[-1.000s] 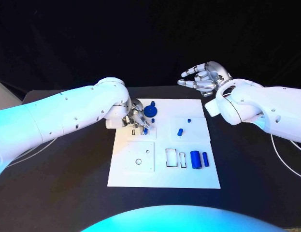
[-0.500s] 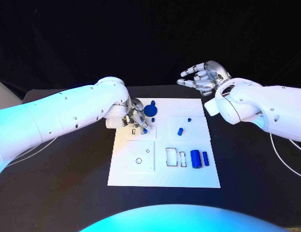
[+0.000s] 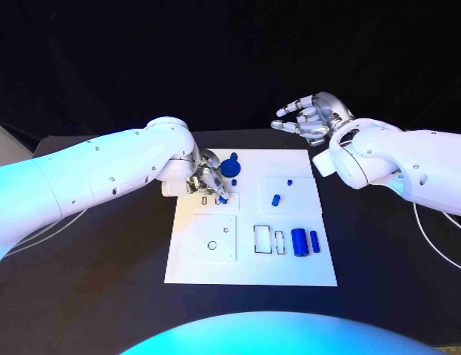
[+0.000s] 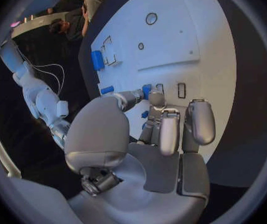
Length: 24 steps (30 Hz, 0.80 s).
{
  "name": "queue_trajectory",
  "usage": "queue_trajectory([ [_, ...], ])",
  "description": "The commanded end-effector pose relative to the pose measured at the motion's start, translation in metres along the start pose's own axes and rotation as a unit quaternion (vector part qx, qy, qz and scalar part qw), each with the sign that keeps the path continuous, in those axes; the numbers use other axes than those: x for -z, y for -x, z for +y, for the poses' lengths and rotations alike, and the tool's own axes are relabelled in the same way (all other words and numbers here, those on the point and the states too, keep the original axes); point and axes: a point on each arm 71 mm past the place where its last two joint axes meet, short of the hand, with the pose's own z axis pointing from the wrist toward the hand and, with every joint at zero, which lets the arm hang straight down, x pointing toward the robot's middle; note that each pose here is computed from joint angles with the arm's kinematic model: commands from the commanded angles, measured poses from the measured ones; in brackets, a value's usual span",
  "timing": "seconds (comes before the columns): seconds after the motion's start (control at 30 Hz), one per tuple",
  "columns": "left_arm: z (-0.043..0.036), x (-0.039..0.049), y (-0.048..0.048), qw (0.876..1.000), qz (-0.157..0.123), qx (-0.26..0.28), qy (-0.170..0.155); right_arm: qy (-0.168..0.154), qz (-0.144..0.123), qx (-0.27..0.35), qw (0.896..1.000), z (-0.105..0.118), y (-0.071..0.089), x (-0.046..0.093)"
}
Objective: Assemble the parts on the task board
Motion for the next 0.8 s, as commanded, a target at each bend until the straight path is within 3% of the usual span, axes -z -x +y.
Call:
queue_trajectory([
  [0.03, -0.0014, 0.0015, 0.0002, 0.999, -0.006, 0.028, -0.020, 0.003, 0.010, 0.005, 1.000, 0.000, -0.002, 0.000],
  [0.53, 0.0127, 0.0154, -0.0007, 0.995, -0.055, 0.083, -0.032, -0.003, 0.009, 0.006, 1.000, -0.004, 0.001, 0.001],
  [0.8, 0.0202, 0.0174, -0.0037, 0.992, -0.089, 0.085, -0.023, -0.005, 0.009, 0.007, 1.000, -0.006, 0.002, 0.001],
])
